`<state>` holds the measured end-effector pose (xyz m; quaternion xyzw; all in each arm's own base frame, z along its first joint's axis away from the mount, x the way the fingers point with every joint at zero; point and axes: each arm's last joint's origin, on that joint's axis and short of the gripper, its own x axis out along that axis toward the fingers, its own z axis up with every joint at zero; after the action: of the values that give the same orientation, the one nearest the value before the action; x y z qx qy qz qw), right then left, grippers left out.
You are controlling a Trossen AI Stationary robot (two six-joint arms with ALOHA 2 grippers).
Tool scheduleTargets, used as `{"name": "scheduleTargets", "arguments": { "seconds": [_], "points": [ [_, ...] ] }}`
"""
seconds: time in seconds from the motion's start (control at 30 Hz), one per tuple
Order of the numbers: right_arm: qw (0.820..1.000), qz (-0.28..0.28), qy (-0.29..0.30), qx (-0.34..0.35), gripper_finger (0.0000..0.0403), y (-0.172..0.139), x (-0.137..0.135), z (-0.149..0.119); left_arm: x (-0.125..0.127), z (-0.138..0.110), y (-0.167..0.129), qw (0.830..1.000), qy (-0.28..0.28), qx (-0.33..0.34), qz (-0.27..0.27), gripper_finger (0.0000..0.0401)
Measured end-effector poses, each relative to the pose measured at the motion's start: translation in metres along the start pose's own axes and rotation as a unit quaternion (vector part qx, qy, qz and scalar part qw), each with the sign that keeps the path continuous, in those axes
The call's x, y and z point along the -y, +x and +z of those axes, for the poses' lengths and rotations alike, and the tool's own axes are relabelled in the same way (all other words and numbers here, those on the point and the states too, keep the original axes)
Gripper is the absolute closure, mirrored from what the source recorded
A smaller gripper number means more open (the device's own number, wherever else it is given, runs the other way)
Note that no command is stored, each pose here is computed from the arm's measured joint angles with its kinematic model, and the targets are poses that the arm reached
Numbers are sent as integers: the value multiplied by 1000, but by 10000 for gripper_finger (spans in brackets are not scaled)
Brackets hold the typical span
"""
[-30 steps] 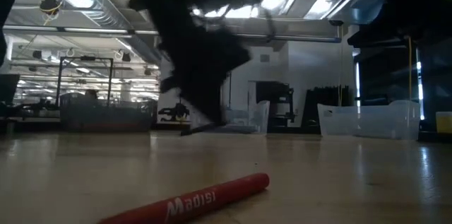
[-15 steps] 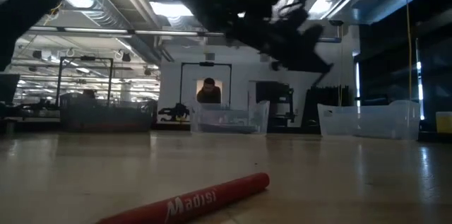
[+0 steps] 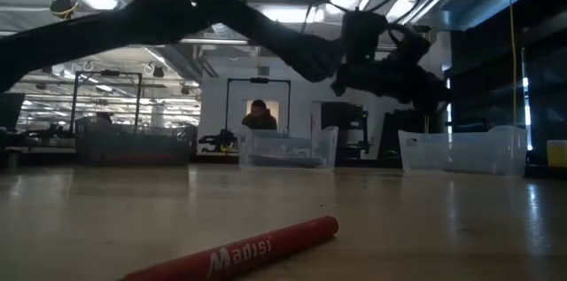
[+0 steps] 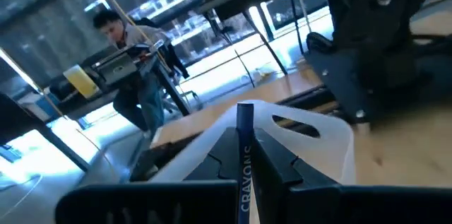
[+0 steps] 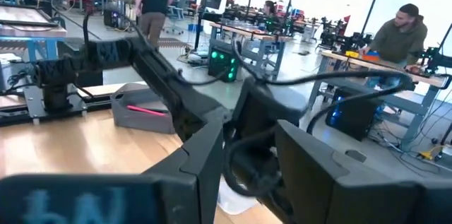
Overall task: Sort crayons/erasers/pens/pencils in bins
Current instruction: Put the blue crayon into the right transparent bin, then put the red crayon into the right transparent bin
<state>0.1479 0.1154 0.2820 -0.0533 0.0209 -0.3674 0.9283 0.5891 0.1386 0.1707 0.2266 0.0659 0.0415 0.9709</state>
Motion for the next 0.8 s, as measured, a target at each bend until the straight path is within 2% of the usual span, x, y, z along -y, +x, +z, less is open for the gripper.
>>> {"name": "scheduleTargets", "arguments": {
  "seconds": [0.2,0.4,0.53,0.6,0.67,0.73,0.8],
  "points": [
    [1000,-2,1,-1,268,1,0,-1,5,-33,7,1000,0,-26,-1,389],
    [1000,-2,0,-1,268,1,0,-1,3,-34,7,1000,11,-18,8,338],
    [1000,-2,0,-1,268,1,0,-1,6,-29,8,999,15,-17,30,290],
    [1000,-2,1,-1,268,1,0,-1,8,-28,8,997,13,-38,69,270],
    [1000,-1,1,-1,268,1,0,-1,14,-23,7,991,15,-86,100,258],
    [1000,-1,-1,-1,268,1,0,-2,23,-9,3,986,28,-136,96,255],
    [1000,-1,-6,-1,268,1,0,-2,39,18,-5,982,35,-177,63,255]
  ]
}}
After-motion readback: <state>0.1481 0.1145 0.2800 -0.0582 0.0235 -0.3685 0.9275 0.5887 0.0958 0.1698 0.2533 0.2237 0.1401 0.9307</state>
